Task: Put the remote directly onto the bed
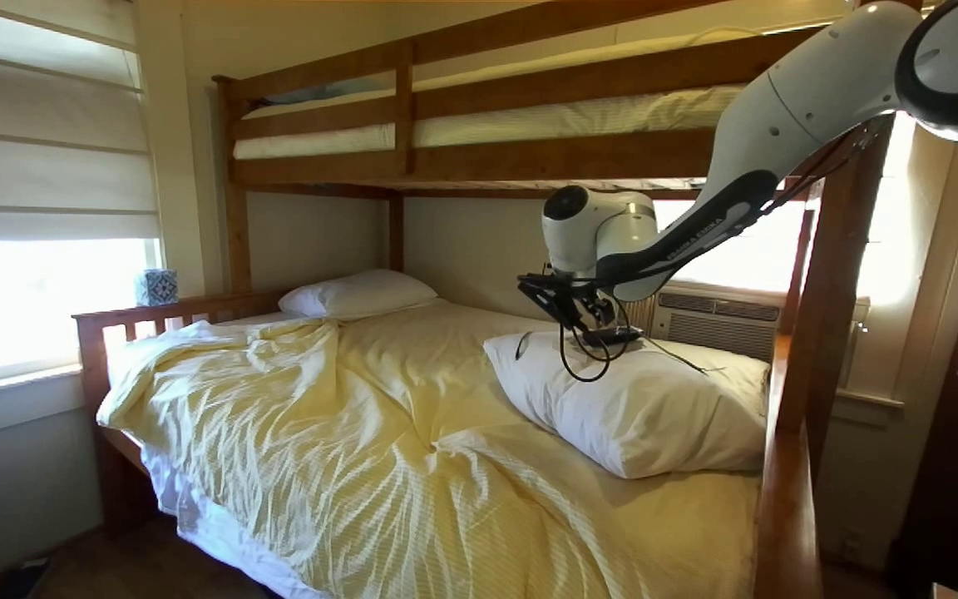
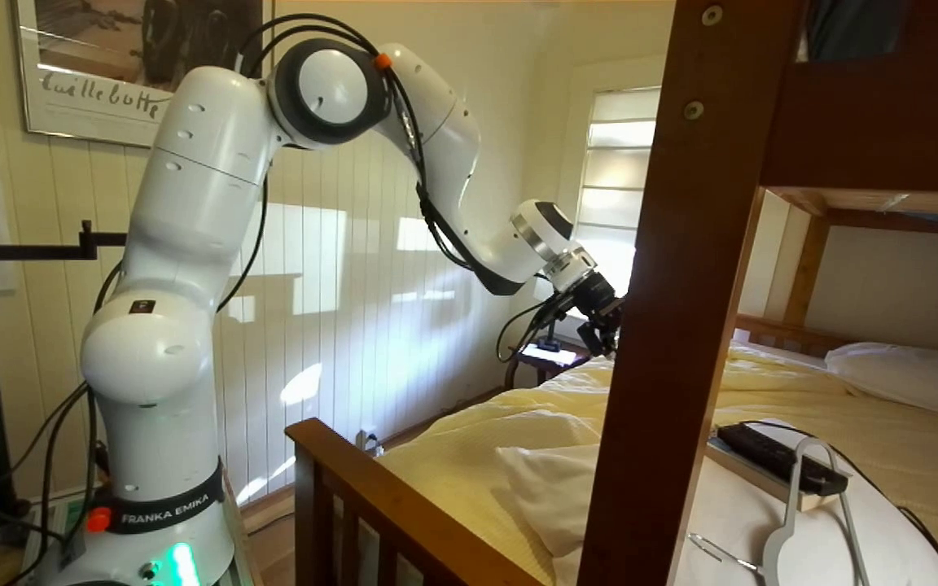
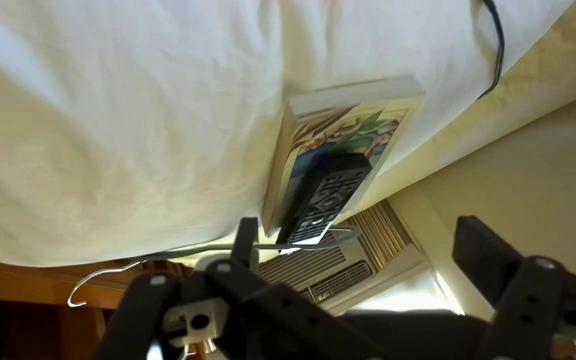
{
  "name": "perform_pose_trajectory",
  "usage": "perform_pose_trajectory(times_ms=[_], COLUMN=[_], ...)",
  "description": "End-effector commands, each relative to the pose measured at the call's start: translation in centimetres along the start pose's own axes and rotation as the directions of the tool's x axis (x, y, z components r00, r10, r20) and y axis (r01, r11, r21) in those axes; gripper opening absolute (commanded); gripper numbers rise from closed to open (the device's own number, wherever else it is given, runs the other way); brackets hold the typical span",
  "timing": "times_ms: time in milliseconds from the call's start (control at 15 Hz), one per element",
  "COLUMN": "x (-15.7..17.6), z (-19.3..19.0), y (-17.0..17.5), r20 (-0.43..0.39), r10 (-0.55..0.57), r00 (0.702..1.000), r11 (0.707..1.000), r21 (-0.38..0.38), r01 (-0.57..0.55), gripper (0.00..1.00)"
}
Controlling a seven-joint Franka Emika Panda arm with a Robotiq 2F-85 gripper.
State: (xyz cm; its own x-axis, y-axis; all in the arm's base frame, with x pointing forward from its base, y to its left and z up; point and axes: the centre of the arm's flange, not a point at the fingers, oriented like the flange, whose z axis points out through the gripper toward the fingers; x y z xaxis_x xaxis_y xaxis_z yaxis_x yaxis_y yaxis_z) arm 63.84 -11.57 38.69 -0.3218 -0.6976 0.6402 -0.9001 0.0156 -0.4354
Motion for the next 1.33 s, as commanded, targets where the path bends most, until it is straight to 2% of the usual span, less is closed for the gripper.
perform_pose_trajectory(times_ms=[0, 200, 467, 667, 867, 1133, 1267], x=[0.2, -0.4, 1.0, 3.0, 4.1, 5.2, 5.5], z=[0.2, -0.3, 2.2, 5.7, 9.2, 11.2, 12.0], y=[0.1, 0.0, -0.3, -0.1, -0.9, 0.3, 1.1], r20=[-0.005, -0.005, -0.072, -0.052, -0.017, 0.05, 0.05], r10=[0.001, -0.008, -0.15, -0.259, -0.252, -0.269, -0.197], r00=[1.0, 1.0, 0.986, 0.964, 0.968, 0.962, 0.979], r11=[1.0, 1.0, 0.988, 0.963, 0.962, 0.956, 0.968], r21=[-0.003, 0.0, -0.052, -0.086, -0.111, -0.111, -0.15], r01=[-0.001, 0.008, 0.146, 0.254, 0.249, 0.273, 0.202], gripper=[1.0, 1.0, 1.0, 1.0, 1.0, 1.0, 1.0])
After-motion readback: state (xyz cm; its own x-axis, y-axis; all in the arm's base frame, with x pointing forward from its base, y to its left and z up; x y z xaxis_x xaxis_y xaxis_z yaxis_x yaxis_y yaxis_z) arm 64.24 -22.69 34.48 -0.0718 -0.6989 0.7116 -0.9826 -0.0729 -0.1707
